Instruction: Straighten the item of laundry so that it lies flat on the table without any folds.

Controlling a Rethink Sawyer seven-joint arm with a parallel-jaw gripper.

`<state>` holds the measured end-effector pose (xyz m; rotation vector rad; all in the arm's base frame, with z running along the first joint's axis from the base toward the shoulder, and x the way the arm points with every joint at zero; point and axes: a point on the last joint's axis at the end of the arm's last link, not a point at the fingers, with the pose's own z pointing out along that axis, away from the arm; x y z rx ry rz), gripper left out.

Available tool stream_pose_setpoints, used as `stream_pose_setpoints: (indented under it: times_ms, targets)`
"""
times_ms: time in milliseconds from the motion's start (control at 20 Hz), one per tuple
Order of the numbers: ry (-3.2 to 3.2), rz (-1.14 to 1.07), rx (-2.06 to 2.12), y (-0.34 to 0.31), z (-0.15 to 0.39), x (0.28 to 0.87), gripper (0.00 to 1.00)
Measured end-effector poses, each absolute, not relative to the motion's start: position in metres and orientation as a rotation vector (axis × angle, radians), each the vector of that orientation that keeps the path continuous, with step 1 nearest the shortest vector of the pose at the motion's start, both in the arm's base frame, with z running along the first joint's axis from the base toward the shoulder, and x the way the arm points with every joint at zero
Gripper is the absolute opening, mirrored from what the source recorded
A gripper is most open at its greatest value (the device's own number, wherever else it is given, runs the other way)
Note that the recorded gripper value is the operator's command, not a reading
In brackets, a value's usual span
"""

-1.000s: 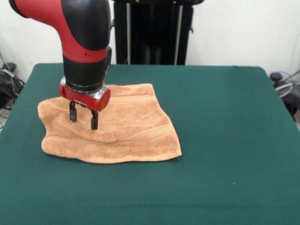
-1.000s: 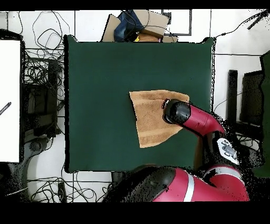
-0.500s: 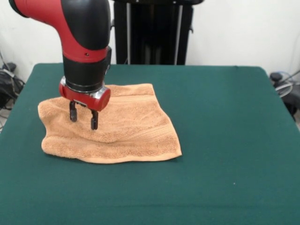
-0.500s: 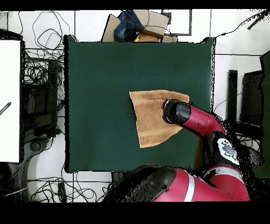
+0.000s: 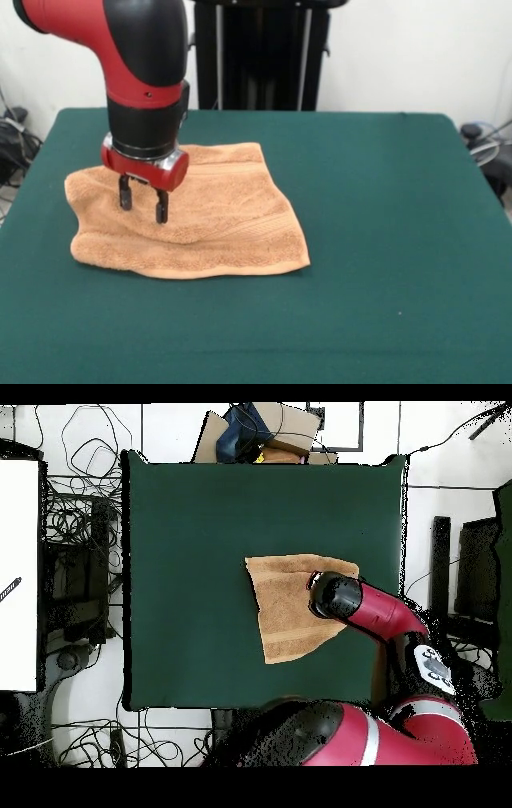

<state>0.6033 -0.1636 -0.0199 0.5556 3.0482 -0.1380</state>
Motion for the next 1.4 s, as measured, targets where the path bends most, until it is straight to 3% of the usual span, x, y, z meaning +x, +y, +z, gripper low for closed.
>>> stream_pose_setpoints:
  times_ms: [1000,1400]
  targets:
    - [3.105,-0.11,0.402,-0.18,-0.028,0.591,1.0]
    - [3.082,-0.141,0.317,-0.164,-0.003,0.603,1.0]
